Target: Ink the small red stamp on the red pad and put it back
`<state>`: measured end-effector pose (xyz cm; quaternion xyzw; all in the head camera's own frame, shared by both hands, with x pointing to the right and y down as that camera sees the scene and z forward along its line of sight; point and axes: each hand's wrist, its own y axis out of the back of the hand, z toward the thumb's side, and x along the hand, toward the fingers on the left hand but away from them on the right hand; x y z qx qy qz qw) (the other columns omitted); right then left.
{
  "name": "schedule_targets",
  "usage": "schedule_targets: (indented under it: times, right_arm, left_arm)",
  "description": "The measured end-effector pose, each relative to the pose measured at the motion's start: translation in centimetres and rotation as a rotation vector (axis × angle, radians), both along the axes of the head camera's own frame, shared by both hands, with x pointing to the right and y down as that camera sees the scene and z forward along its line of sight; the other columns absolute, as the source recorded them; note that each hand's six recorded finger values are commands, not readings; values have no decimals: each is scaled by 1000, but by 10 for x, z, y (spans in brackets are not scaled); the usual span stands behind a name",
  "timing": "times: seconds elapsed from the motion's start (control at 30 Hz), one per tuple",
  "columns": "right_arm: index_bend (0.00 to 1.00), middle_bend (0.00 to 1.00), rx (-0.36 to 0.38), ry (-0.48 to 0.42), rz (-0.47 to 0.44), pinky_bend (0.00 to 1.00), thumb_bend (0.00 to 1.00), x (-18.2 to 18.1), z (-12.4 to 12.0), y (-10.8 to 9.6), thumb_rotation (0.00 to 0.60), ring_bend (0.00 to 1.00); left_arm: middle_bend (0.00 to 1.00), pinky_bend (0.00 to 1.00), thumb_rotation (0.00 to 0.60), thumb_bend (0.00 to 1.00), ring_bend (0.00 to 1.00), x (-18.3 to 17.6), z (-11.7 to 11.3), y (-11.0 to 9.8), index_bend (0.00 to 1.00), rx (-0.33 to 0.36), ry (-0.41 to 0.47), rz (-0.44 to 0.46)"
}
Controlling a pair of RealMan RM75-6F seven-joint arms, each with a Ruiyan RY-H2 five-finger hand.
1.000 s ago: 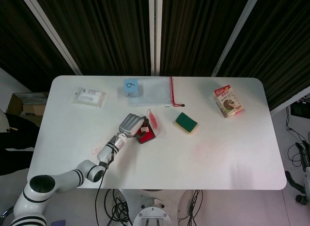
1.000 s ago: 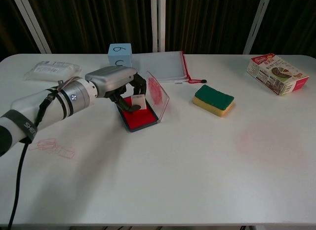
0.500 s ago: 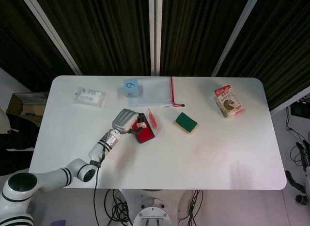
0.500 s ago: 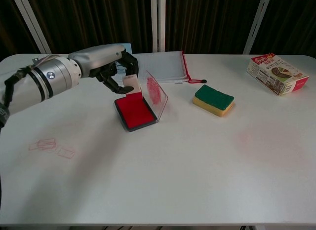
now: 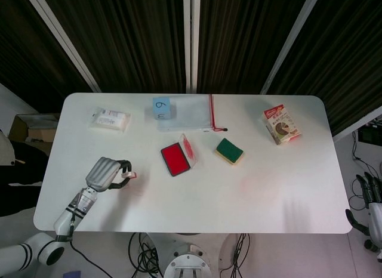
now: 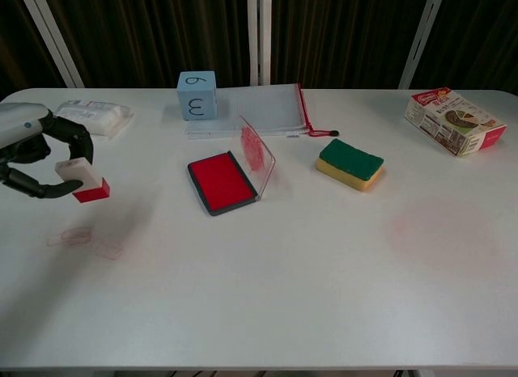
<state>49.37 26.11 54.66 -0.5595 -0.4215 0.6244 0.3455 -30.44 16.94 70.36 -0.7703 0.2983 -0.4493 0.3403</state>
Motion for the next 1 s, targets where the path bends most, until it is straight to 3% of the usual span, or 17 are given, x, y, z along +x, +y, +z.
schedule_targets:
  times: [0.17, 0.4, 1.0]
  right_arm:
    - [0, 0, -1, 8, 3, 0, 228, -1, -1, 1, 600, 0]
    - [0, 0, -6, 13, 3, 0, 228, -3, 0, 2, 600, 0]
    - [0, 0, -8, 17, 4, 0, 228, -4, 0, 2, 600, 0]
  left_arm:
    - [659, 1000, 600, 481, 1000, -24, 11, 17, 635, -10, 2, -25]
    - [659, 1000, 600, 481, 1000, -27, 24, 34, 634, -31, 9, -13]
    - [633, 1000, 600, 464, 1000, -33, 43, 40, 611, -40, -3, -18]
